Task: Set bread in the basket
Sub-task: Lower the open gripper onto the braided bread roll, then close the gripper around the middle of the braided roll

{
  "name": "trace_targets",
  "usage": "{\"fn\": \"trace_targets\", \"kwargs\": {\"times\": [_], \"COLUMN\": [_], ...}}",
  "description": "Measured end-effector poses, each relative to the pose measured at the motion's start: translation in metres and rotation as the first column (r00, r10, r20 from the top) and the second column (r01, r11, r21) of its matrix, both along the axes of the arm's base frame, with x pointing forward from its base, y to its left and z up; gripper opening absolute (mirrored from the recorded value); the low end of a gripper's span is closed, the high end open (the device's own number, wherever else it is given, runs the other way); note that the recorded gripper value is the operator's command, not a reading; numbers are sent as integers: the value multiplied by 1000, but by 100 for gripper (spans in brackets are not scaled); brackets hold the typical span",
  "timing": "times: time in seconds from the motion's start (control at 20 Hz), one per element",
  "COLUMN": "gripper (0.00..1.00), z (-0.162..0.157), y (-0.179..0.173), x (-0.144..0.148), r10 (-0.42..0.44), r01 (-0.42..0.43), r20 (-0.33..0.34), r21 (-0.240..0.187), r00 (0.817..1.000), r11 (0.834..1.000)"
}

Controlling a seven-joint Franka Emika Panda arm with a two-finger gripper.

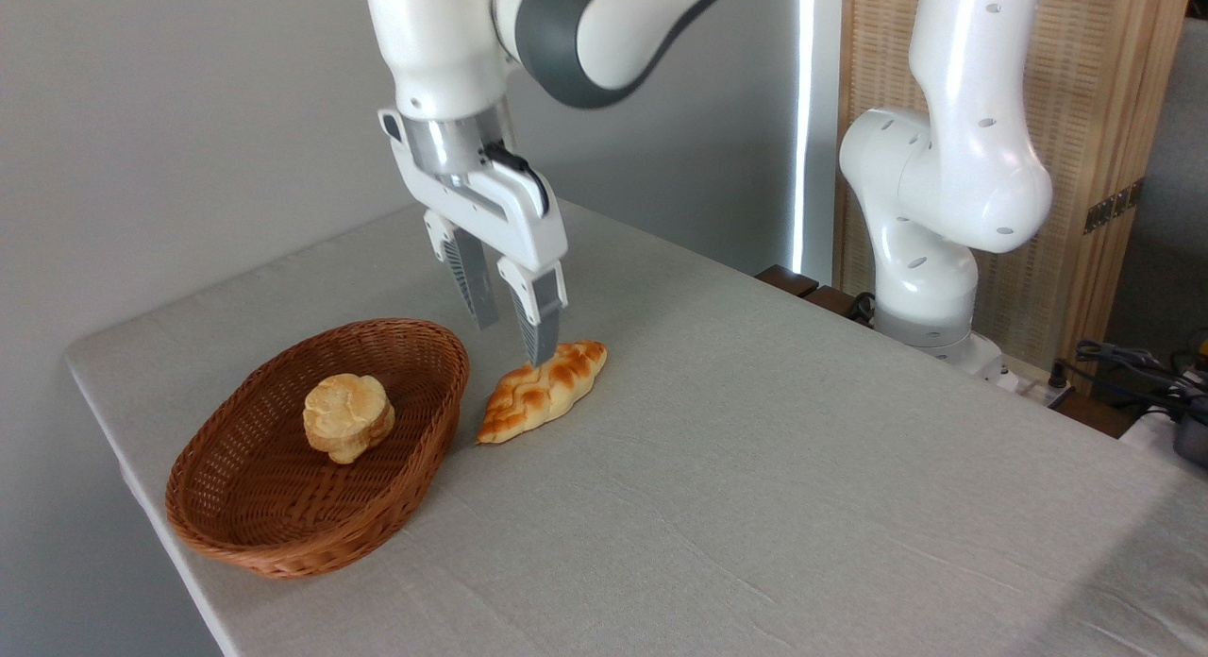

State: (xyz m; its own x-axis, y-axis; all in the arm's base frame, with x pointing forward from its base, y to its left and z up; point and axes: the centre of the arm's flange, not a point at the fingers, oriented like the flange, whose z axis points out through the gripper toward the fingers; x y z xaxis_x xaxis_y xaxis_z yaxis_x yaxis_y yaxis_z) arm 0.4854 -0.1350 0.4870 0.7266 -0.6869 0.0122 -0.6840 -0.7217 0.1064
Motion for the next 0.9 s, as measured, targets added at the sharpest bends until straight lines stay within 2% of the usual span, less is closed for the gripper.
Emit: {"fn": "trace_targets", "kwargs": {"times": [0.15,0.35,0.9], "gripper": [100,100,100], "z": [-23,-47,-72], "y": [-3,-1,-29], "x": [-12,-23,-36], "r10": [-6,-4,-66], "r01": [6,4,66], "r20": [-13,1,-21], "r21": [3,3,13], "r00": [1000,1000,998], "r11": [1000,1000,998]}}
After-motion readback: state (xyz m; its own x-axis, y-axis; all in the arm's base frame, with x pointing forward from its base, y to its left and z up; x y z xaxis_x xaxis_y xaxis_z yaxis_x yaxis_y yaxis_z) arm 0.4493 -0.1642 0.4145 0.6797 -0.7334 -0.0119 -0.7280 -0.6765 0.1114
